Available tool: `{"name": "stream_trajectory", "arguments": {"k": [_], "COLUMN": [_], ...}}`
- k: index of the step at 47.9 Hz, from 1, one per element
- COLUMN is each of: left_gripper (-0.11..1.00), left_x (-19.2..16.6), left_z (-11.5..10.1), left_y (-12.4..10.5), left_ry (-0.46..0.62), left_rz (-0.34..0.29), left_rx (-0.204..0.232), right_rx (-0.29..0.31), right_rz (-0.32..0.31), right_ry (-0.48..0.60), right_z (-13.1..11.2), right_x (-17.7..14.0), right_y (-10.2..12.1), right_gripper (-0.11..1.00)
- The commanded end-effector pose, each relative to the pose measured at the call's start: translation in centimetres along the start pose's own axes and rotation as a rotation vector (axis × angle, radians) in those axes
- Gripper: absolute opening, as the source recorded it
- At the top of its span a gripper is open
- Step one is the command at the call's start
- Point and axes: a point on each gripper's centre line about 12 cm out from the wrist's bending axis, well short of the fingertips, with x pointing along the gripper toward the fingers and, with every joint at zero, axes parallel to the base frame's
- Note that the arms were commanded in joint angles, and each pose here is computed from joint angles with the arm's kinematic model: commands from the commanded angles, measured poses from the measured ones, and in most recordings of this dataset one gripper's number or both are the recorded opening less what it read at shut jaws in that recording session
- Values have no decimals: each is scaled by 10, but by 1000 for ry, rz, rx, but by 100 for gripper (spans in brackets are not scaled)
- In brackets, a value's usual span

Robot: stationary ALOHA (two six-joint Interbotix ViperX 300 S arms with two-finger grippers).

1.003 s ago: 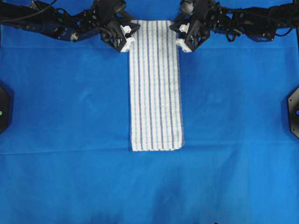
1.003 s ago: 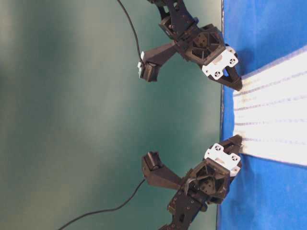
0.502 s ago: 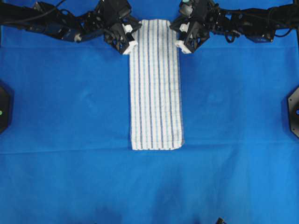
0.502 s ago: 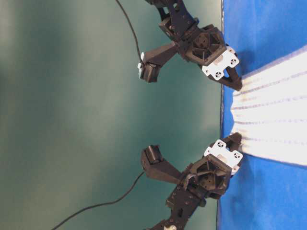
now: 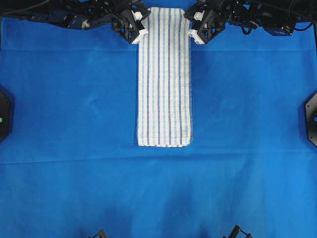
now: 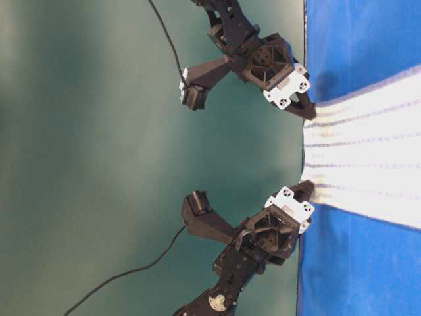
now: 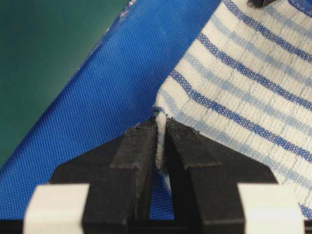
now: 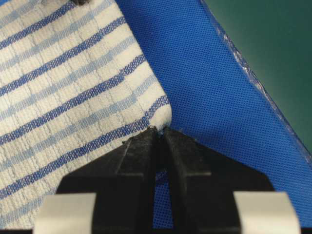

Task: Fold the blue towel.
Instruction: 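Fold the top end down over the bottom half with both grippers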

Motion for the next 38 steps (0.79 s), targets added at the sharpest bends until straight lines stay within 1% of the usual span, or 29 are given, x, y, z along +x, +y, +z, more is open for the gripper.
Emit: {"name": "stream_trajectory", "arguments": {"k": [1,9,14,19,28,38], "left_gripper": [4,4,4,4,4,4], "left_x": [-11,-24,-34,-46,-69,-102], "left_z": [22,32,38,40,32,10], "left_y": [4,-4,-15,-32,-58,-89], "left_ry": [-57,-84,-102,-113,-108,-85], "left_rz": [10,-5,-23,-56,-111,-186], "left_rx": [-2,20,44,70,105,152], "right_rx": [5,2,-11,-30,-66,-125], "right_rz": [-9,-3,14,41,105,193], "right_ry": [-61,-87,-111,-119,-113,-86], "right_z": [21,28,34,34,24,4], "right_x": [-11,-25,-37,-48,-65,-86], "right_y": [-3,2,12,26,58,98], "right_gripper": [7,7,7,7,7,7]}}
